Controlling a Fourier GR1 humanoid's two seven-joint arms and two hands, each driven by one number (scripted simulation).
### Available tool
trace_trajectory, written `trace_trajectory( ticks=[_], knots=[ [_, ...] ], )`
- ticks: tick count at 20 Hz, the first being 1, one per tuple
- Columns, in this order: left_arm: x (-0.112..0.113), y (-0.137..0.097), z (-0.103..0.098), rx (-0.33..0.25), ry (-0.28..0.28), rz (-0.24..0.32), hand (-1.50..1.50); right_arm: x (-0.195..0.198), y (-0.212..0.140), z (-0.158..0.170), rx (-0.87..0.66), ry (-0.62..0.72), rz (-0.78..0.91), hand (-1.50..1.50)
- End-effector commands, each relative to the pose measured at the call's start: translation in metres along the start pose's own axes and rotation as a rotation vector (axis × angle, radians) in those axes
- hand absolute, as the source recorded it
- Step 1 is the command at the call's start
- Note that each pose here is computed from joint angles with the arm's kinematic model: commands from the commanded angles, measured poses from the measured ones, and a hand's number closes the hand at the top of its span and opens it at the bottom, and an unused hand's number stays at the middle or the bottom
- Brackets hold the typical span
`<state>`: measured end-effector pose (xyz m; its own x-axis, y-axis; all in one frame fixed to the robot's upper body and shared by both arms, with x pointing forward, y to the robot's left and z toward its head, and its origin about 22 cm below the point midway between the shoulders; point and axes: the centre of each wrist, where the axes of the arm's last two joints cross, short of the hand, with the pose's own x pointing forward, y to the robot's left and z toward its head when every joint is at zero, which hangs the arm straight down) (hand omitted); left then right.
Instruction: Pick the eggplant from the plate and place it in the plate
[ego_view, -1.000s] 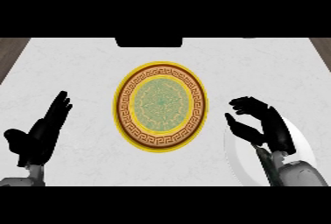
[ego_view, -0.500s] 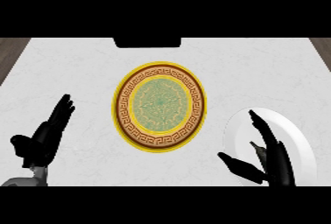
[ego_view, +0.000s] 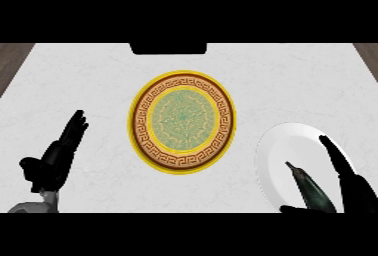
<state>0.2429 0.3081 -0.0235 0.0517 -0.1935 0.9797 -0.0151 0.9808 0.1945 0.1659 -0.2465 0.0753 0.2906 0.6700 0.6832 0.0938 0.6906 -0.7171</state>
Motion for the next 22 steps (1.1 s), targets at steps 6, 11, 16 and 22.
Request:
trace_trajectory(
  ticks=[6,11,16,22],
  knots=[
    [0.001,-0.013,-0.008,-0.018,0.005,0.010,0.00,0.027,-0.028,0.002,0.247,0.217,0.268,-1.50],
    [0.004,-0.013,-0.004,-0.023,-0.008,0.017,0.00,0.018,-0.026,-0.005,0.309,0.326,0.294,-1.50],
    [0.014,0.000,-0.009,0.002,0.012,-0.008,0.00,0.024,-0.039,-0.005,0.328,0.360,0.344,-1.50],
    [0.002,-0.004,-0.018,-0.003,0.002,0.002,0.00,0.004,-0.025,-0.022,0.385,0.409,0.410,-1.50]
  ],
)
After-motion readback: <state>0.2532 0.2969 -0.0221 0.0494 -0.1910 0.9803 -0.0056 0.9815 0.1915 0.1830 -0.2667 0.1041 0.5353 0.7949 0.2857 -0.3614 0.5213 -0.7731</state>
